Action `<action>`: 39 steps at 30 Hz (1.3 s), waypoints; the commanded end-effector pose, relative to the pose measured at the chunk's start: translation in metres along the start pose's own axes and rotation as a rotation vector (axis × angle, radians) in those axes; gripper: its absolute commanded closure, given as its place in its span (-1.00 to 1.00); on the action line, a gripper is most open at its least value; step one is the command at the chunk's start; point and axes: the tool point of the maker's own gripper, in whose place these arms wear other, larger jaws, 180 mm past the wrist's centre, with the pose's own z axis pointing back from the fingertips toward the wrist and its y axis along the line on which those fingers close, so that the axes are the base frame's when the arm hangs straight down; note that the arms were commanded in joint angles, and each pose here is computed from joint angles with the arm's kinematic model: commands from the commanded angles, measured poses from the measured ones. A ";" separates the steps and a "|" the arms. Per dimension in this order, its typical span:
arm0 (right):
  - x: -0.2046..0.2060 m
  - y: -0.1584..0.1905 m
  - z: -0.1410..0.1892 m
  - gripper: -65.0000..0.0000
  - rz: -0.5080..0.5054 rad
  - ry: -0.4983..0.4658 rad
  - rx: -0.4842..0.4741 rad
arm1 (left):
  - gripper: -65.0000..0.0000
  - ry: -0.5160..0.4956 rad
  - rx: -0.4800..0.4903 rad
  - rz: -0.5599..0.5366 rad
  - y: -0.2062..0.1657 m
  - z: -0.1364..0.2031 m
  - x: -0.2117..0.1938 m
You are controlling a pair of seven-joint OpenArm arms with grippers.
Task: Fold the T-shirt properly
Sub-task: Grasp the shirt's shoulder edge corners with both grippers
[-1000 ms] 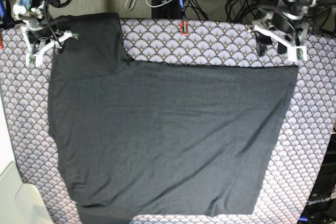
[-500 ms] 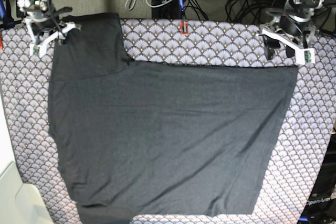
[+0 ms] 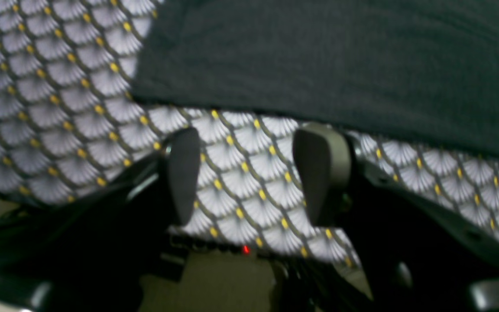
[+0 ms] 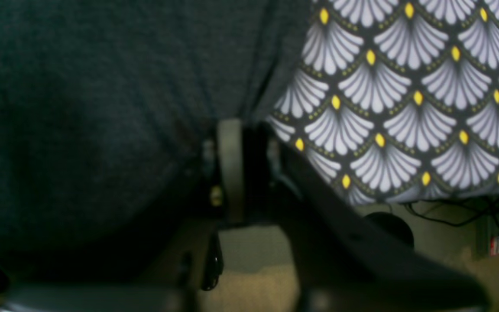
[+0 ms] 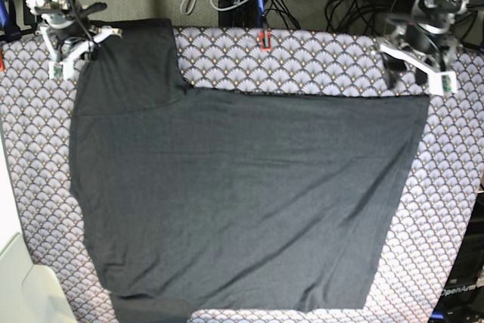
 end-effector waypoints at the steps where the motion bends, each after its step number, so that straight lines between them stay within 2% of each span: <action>1: -0.012 0.014 -0.002 1.00 0.008 0.058 0.055 | -0.12 -0.042 0.009 -0.006 0.005 0.002 0.011; 7: -0.008 0.013 -0.002 1.00 0.011 0.049 0.055 | -0.12 -0.097 0.061 0.008 0.024 -0.001 0.031; 13: -0.008 0.013 -0.002 1.00 0.012 0.049 0.054 | -0.14 -0.047 0.088 0.041 0.036 -0.020 0.031; 16: -0.008 0.013 -0.002 1.00 0.012 0.049 0.054 | -0.15 -0.043 0.129 0.094 0.056 -0.033 0.032; 21: -0.008 0.012 -0.002 1.00 0.015 0.049 0.052 | -0.15 -0.018 0.081 0.080 0.068 -0.051 0.025; 27: -0.008 0.011 -0.002 1.00 0.014 0.050 0.049 | -0.14 0.018 0.082 0.147 0.086 -0.077 0.012; 34: -0.008 0.011 -0.002 1.00 0.017 0.051 0.048 | -0.14 0.010 0.068 0.177 0.080 -0.089 0.017; 39: -0.008 0.010 -0.002 1.00 0.016 0.051 0.047 | -0.14 0.058 0.086 0.195 0.083 -0.100 0.001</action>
